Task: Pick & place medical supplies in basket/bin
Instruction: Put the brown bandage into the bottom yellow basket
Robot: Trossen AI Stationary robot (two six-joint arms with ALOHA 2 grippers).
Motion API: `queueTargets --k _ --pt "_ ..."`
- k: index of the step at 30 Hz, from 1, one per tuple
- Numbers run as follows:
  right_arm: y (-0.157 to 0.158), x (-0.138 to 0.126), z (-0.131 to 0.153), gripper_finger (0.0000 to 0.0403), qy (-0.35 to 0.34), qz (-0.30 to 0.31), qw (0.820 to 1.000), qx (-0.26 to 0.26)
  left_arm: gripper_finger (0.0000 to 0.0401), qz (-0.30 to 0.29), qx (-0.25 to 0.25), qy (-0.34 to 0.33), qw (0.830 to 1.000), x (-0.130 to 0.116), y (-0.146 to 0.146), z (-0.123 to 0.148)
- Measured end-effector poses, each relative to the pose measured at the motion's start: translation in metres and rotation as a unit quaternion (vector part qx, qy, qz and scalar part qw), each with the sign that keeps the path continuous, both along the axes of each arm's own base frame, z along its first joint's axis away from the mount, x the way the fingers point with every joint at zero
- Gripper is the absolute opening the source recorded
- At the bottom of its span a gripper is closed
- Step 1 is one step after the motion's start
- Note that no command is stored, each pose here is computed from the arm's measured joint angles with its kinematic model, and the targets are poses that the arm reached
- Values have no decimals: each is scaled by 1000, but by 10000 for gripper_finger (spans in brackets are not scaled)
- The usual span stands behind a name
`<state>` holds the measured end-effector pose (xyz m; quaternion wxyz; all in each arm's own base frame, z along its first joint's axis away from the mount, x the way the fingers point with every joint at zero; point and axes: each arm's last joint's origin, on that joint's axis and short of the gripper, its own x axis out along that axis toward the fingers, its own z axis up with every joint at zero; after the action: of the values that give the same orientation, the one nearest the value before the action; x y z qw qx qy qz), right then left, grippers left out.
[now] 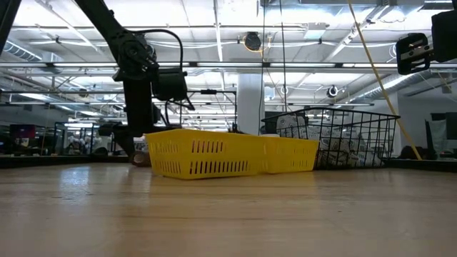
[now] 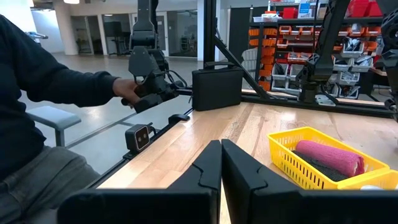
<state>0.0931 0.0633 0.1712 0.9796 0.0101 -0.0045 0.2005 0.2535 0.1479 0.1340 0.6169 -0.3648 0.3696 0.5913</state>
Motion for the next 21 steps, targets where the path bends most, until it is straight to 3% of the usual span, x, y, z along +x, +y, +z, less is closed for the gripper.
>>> queueTargets --k 21 --pt "0 0 0 0 0 0 1000 0 248 18 23 -1 1000 1 -1 1"
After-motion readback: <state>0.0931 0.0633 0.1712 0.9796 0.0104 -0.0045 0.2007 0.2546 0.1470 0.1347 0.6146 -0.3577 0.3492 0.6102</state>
